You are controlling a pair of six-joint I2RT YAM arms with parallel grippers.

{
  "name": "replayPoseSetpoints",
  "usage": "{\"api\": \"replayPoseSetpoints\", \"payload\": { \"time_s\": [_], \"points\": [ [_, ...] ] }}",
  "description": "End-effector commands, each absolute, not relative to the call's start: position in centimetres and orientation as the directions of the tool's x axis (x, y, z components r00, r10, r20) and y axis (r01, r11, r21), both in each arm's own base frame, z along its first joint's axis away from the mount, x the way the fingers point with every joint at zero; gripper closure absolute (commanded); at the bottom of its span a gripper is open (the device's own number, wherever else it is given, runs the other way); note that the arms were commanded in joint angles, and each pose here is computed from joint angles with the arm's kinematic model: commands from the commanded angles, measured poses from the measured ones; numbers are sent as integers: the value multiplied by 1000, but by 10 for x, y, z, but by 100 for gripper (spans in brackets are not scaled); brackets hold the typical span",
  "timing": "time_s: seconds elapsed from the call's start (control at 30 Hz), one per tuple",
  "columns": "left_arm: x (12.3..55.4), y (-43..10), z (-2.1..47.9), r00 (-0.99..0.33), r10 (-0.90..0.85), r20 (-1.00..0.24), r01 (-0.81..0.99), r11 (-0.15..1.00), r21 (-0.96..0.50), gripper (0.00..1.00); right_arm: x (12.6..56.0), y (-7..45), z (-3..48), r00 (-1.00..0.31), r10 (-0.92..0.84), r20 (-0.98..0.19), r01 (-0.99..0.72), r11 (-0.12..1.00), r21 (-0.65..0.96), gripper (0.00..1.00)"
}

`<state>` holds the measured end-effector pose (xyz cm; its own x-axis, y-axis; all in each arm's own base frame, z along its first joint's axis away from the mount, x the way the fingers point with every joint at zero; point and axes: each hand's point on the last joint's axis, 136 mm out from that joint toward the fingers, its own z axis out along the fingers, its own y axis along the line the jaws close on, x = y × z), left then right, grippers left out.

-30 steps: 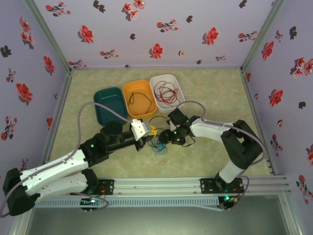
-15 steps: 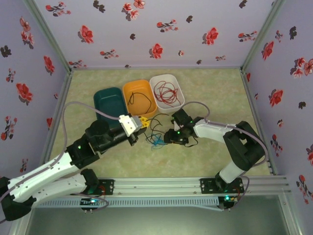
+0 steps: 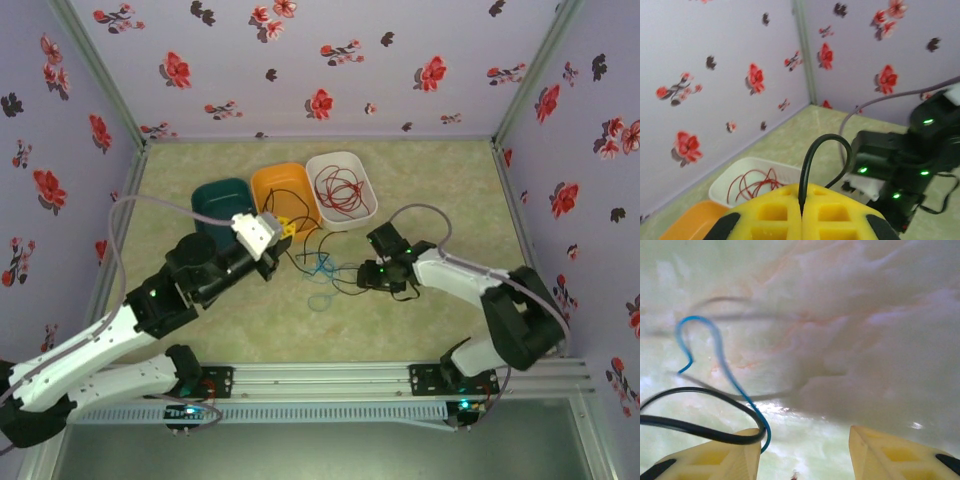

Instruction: Untangle the cables

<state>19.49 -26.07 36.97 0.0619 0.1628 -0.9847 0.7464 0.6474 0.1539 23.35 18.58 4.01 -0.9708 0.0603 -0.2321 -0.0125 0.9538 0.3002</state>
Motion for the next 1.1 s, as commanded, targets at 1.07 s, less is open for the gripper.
{"api": "replayPoseSetpoints", "payload": {
  "time_s": [1.07],
  "points": [
    [226,-299,315,-152,169,-974,753,657,-3,100,236,302,192,-780,79,-621,-397,705,587,48]
  ]
}}
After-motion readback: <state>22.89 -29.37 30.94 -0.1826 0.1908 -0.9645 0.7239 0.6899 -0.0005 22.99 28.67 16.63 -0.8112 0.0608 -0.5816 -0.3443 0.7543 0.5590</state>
